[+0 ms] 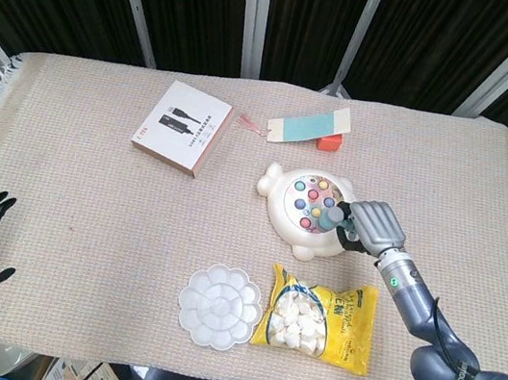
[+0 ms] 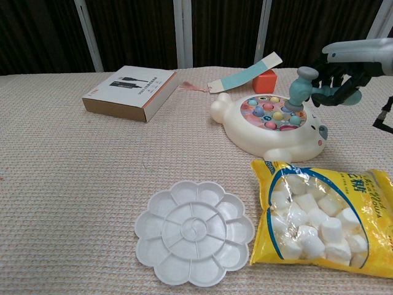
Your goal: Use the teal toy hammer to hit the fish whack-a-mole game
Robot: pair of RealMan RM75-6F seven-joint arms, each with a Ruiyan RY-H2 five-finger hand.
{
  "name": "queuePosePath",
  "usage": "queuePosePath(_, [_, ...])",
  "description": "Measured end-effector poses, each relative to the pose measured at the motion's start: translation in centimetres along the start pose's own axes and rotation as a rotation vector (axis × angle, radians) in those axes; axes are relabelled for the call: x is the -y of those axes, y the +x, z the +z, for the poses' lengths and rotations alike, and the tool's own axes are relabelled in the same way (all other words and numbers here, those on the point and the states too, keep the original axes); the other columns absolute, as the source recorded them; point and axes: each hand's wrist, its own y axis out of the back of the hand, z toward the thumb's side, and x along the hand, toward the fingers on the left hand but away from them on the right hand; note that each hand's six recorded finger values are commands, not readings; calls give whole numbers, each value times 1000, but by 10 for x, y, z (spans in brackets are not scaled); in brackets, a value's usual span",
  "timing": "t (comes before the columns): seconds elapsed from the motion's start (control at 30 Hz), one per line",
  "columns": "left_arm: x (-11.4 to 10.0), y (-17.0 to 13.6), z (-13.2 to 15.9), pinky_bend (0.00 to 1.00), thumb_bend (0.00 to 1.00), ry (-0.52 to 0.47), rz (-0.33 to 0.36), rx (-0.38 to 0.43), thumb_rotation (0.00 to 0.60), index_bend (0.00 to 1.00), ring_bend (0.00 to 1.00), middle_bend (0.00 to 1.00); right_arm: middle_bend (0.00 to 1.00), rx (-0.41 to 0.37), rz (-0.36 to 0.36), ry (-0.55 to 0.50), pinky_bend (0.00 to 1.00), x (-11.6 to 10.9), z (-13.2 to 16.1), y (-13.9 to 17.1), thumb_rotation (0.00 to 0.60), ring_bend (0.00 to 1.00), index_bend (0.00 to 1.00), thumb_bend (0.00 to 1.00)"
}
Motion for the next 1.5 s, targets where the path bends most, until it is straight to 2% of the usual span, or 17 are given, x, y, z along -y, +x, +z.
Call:
queuePosePath(0.2, [3,1,-1,0,107,-2,-13,-5,600,0,0,0,790,28,7,74,492,-4,2,-18,600,649,921,846])
queuePosePath(0.4, [4,1,-3,0,107,-2,-17,-12,600,0,0,0,792,68,32,119,492,4,-4,-27,600,651,923,846])
queuePosePath(0.97, [5,-1,-2,0,107,-3,-18,-16,600,0,0,0,796,99,73,149,492,24,-14,-31,600,654,929,851])
queuePosePath(1.37, [6,3,-2,0,107,-8,-14,-6,600,0,0,0,796,84,26,163,492,2,-4,-20,600,654,929,851])
queuePosePath(1.5, [6,3,-2,0,107,-8,-17,-6,600,0,0,0,796,94,37,163,492,4,-5,-22,600,655,929,851])
